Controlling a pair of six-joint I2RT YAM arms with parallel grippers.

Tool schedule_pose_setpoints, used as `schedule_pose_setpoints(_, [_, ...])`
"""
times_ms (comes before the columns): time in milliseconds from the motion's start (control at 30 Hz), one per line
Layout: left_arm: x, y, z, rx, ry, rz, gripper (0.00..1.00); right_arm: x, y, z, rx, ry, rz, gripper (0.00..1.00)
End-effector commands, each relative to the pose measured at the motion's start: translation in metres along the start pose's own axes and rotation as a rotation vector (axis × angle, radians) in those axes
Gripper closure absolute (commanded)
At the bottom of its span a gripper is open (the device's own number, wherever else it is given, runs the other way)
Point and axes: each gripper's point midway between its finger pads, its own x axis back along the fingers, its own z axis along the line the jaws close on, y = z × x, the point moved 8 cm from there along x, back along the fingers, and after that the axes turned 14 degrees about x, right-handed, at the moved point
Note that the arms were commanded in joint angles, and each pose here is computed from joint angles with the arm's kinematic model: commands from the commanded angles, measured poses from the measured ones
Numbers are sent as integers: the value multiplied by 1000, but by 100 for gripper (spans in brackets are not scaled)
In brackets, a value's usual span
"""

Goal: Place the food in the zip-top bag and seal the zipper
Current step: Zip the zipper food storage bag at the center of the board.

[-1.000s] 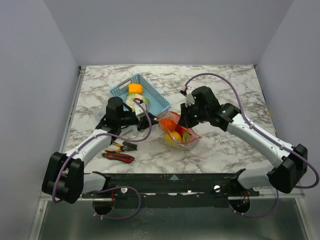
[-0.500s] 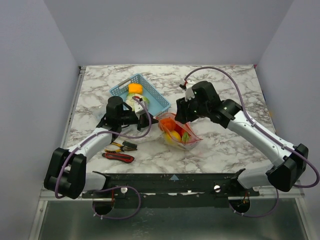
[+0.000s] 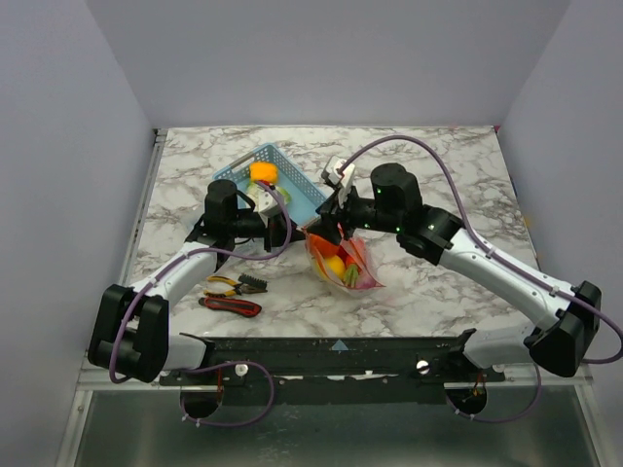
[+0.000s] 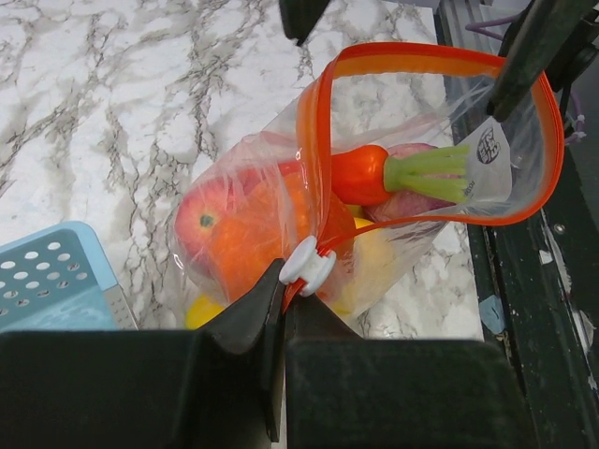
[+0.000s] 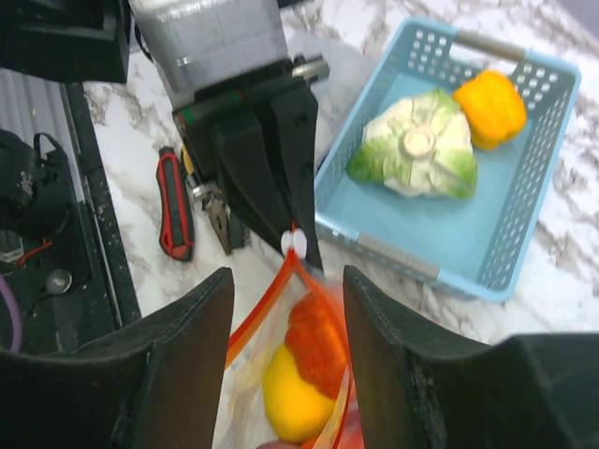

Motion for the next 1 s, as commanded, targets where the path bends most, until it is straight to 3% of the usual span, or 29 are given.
schedule_pose_setpoints(0, [0,8,-4,-10,-55,-3,100,-19,15,-5,99,50,-106,49])
schedule_pose_setpoints(567, [0,9,-5,-6,-64,-1,100,-53,-13,6,49,7,24,69])
schedule_pose_setpoints(833, [1,9,-5,-7,-64,-2,100,-57,-22,8,73,17,69,70])
schedule_pose_setpoints(967, [0,9,-5,-6,-69,-1,100,-60,-21,10,71,22,68,76])
